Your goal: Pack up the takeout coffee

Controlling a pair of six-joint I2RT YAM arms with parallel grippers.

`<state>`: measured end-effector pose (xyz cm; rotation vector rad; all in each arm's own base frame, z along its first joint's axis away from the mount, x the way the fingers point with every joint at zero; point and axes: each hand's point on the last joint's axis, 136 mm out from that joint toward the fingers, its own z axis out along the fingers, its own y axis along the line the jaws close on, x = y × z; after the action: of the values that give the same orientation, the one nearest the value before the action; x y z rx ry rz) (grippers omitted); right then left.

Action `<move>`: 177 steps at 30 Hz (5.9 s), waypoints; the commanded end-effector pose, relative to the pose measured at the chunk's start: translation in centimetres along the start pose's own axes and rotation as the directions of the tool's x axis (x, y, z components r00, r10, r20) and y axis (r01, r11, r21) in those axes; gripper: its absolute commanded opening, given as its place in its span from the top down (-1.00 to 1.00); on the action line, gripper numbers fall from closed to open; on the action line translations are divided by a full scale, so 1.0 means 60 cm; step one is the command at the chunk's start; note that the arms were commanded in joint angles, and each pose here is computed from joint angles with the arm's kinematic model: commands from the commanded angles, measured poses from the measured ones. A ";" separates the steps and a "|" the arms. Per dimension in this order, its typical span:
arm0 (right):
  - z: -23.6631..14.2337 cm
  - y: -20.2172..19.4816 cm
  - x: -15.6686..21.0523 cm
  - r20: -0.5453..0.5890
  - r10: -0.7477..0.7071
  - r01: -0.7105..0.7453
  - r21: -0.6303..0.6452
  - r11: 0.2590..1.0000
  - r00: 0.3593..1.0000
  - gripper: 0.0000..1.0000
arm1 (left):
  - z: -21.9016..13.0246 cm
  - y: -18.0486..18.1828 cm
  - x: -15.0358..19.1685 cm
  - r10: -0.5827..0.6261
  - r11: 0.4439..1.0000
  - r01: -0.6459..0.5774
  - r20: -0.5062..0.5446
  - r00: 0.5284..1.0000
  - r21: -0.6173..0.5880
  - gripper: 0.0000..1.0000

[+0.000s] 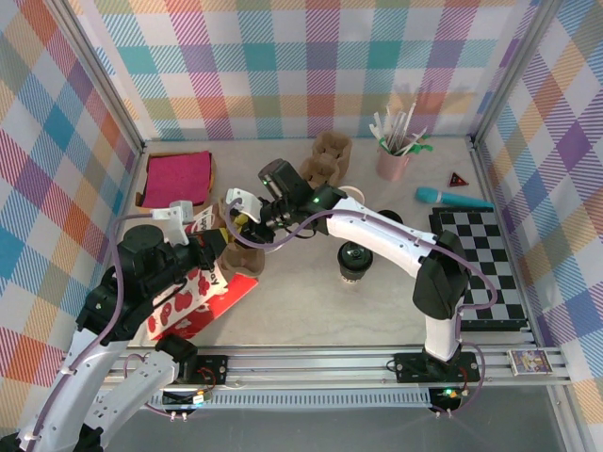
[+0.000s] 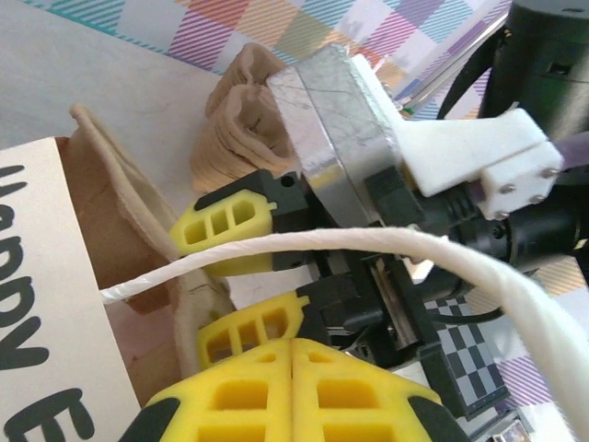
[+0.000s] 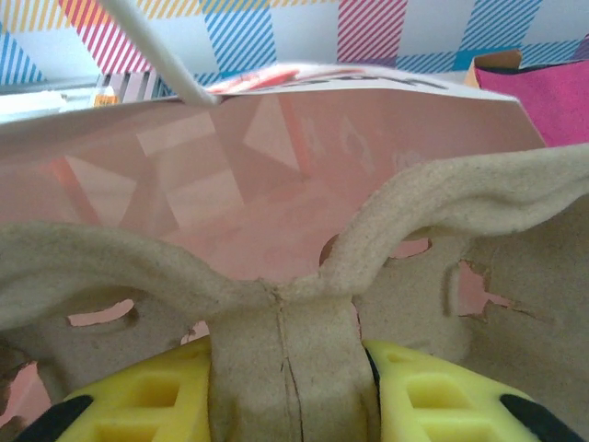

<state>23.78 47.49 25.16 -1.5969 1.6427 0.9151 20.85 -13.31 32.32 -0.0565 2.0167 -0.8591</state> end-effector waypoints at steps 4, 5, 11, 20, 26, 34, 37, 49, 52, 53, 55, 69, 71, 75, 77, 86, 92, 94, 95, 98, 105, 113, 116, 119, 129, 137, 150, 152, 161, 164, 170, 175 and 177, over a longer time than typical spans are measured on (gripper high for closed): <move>-0.015 0.048 -0.015 0.053 -0.013 0.014 -0.008 1.000 0.998 0.73 | 0.001 -0.015 -0.011 0.015 0.999 -0.017 0.041 0.999 0.050 1.00; -0.018 0.057 -0.016 0.061 -0.014 0.014 -0.011 1.000 0.998 0.73 | 0.001 -0.012 -0.011 0.018 0.999 -0.020 0.047 0.999 0.042 1.00; -0.040 0.082 -0.022 0.102 -0.009 0.007 0.019 1.000 0.995 0.73 | 0.011 -0.008 -0.003 0.019 0.999 -0.020 0.037 0.999 0.046 1.00; -0.049 0.125 -0.033 0.103 -0.079 0.082 -0.026 0.996 0.992 0.72 | 0.019 -0.009 0.004 0.025 0.998 -0.026 0.013 1.000 0.060 1.00; -0.033 0.137 -0.002 0.064 -0.049 0.054 -0.080 0.995 0.997 0.71 | 0.013 -0.014 -0.002 0.021 0.997 -0.024 0.033 0.999 0.071 1.00; -0.022 0.155 0.028 0.059 0.063 -0.055 -0.139 0.989 0.996 0.72 | 0.012 -0.014 -0.004 0.021 0.997 -0.023 0.040 0.999 0.067 1.00; -0.020 0.163 0.035 0.072 0.093 -0.081 -0.164 0.983 0.993 0.71 | 0.014 -0.014 -0.002 0.024 0.997 -0.026 0.037 0.999 0.073 1.00; -0.010 0.118 0.004 0.108 0.132 -0.127 -0.055 0.990 0.985 0.72 | 0.015 -0.019 0.003 0.013 0.996 -0.015 0.021 1.000 0.092 1.00; -0.008 0.082 0.007 0.093 0.121 -0.127 0.066 0.990 0.988 0.77 | 0.015 -0.018 0.004 0.006 0.996 -0.008 0.018 1.000 0.093 1.00; -0.008 0.070 0.010 0.089 0.119 -0.128 0.110 0.986 0.989 0.78 | 0.015 -0.019 0.005 0.006 0.996 -0.008 0.017 1.000 0.094 1.00; -0.008 0.053 0.016 0.081 0.128 -0.140 0.166 0.976 0.988 0.78 | 0.015 -0.017 0.005 0.003 0.996 -0.004 0.018 1.000 0.092 1.00; -0.034 0.023 0.038 0.135 0.311 -0.339 0.334 0.880 0.941 0.82 | 0.017 -0.012 0.008 -0.018 0.996 0.016 0.025 1.000 0.089 1.00; -0.024 0.027 0.045 0.131 0.307 -0.333 0.343 0.878 0.943 0.83 | 0.016 -0.012 0.007 -0.022 0.996 0.019 0.032 0.999 0.090 1.00; -0.005 0.012 0.063 0.120 0.291 -0.314 0.428 0.848 0.949 0.82 | 0.014 -0.018 0.002 -0.033 0.994 0.029 0.041 0.999 0.106 1.00; -0.003 0.000 0.069 0.127 0.296 -0.321 0.467 0.824 0.947 0.83 | 0.014 -0.020 0.000 -0.033 0.994 0.028 0.043 0.999 0.110 1.00; -0.001 0.024 0.036 0.212 0.173 -0.249 0.414 0.875 0.962 0.74 | 0.012 -0.025 -0.007 -0.037 0.992 0.030 0.055 0.998 0.119 1.00; -0.017 -0.004 0.046 0.178 0.143 -0.205 0.407 0.890 0.974 0.70 | 0.007 -0.027 -0.007 -0.038 0.992 0.031 0.056 0.998 0.124 1.00; -0.023 -0.018 0.052 0.194 0.152 -0.221 0.415 0.882 0.969 0.71 | 0.004 -0.028 -0.008 -0.038 0.992 0.030 0.060 0.997 0.126 1.00; -0.025 -0.021 0.056 0.203 0.162 -0.233 0.401 0.886 0.966 0.71 | 0.002 -0.027 -0.007 -0.037 0.992 0.029 0.061 0.997 0.123 1.00; -0.039 -0.039 0.057 0.255 0.229 -0.311 0.356 0.881 0.939 0.71 | 0.002 -0.024 -0.005 -0.035 0.993 0.028 0.059 0.998 0.116 1.00; -0.060 -0.036 0.052 0.289 0.279 -0.356 0.262 0.897 0.916 0.71 | -0.008 -0.022 -0.007 -0.018 0.995 0.011 0.065 0.998 0.100 1.00; -0.056 -0.049 0.051 0.312 0.229 -0.345 0.395 0.851 0.922 0.75 | -0.001 -0.028 -0.008 -0.047 0.991 0.037 0.069 0.997 0.128 1.00; -0.042 -0.053 0.046 0.308 0.187 -0.322 0.477 0.818 0.933 0.74 | 0.003 -0.032 -0.010 -0.052 0.989 0.042 0.064 0.997 0.139 1.00; -0.027 -0.051 0.037 0.308 0.145 -0.295 0.526 0.797 0.940 0.73 | 0.002 -0.039 -0.015 -0.056 0.987 0.046 0.066 0.996 0.153 1.00; -0.017 -0.051 0.002 0.327 0.045 -0.242 0.590 0.771 0.944 0.65 | 0.002 -0.043 -0.021 -0.061 0.986 0.049 0.072 0.996 0.158 1.00; -0.011 -0.047 -0.012 0.317 0.012 -0.222 0.637 0.738 0.948 0.60 | 0.002 -0.051 -0.029 -0.080 0.982 0.065 0.082 0.993 0.179 1.00; -0.008 -0.020 0.014 0.242 0.051 -0.192 0.606 0.772 0.969 0.19 | -0.014 -0.050 -0.041 -0.077 0.987 0.061 0.104 0.992 0.150 1.00; -0.010 -0.018 0.019 0.233 0.055 -0.190 0.606 0.772 0.971 0.22 | -0.013 -0.058 -0.044 -0.099 0.983 0.084 0.086 0.991 0.163 1.00; -0.048 0.000 -0.006 0.134 0.131 -0.185 0.582 0.792 0.982 0.33 | -0.008 -0.066 -0.046 -0.285 0.954 0.288 -0.039 0.958 0.088 1.00; -0.096 0.015 -0.030 0.083 0.155 -0.174 0.581 0.795 0.984 0.34 | -0.025 -0.082 -0.063 -0.332 0.937 0.333 -0.031 0.943 0.105 1.00; -0.175 0.054 -0.060 -0.037 0.217 -0.164 0.536 0.828 0.975 0.39 | -0.019 -0.115 -0.079 -0.529 0.817 0.531 -0.076 0.845 0.222 1.00; -0.210 0.079 -0.051 -0.114 0.246 -0.153 0.520 0.841 0.962 0.41 | -0.005 -0.123 -0.080 -0.671 0.682 0.680 -0.139 0.728 0.270 1.00; -0.218 0.081 -0.041 -0.133 0.249 -0.144 0.529 0.836 0.959 0.41 | -0.012 -0.123 -0.081 -0.713 0.638 0.721 -0.146 0.686 0.269 1.00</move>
<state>21.33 39.83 34.42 -1.1218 1.9582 0.3574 21.28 -16.38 40.04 -0.5966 1.8762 -1.5415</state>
